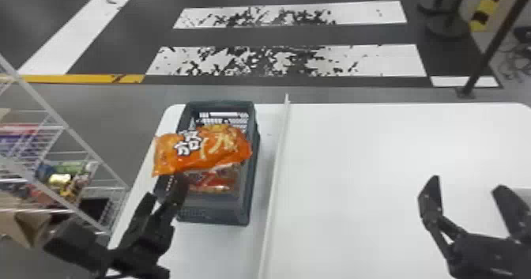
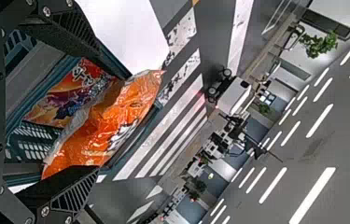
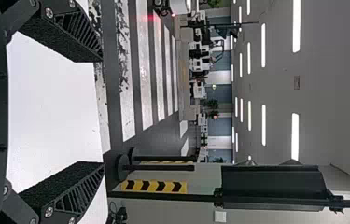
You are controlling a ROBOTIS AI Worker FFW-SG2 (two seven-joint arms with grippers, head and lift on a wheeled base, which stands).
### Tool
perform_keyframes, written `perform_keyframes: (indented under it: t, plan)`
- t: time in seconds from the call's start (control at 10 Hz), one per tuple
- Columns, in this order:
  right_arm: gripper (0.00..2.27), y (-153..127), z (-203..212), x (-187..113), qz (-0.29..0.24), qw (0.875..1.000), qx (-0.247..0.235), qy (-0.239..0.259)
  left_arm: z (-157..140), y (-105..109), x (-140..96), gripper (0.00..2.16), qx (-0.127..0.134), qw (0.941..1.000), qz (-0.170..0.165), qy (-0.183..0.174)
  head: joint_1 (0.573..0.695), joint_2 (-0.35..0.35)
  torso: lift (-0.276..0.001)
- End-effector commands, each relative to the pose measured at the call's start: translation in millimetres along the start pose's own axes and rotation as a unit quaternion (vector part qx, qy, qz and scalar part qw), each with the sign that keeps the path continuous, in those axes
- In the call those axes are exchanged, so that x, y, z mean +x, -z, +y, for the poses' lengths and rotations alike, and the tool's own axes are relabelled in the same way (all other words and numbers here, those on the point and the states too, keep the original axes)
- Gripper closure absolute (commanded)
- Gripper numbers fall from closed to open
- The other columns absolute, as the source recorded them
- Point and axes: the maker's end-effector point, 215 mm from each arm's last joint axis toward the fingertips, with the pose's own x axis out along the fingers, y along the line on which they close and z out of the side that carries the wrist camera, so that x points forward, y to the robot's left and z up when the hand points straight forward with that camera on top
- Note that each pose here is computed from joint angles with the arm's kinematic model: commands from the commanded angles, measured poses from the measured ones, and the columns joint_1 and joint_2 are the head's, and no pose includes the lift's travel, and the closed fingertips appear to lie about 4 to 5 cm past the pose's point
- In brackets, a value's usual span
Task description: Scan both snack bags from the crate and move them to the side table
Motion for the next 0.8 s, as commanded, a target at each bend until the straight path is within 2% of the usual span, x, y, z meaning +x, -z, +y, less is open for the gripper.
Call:
perform_keyframes:
  t: [0.0,0.1,0.7]
  plan:
    - [0.14,0,2,-1,0.000,1.000,0.000,-0.002,-6,0,8,0.14,-0.008,0.9998,0.017,-0.001,0.695,0.135,-0.029]
    - [0.14,-1,2,0,-0.001,1.000,0.001,-0.002,-7,4,12,0.14,-0.012,0.9995,0.029,-0.006,0.695,0.133,-0.029]
    - [0.14,-1,5,-1,-0.001,1.000,-0.001,-0.007,-15,-15,38,0.15,-0.015,0.9995,0.022,-0.019,0.695,0.133,-0.029]
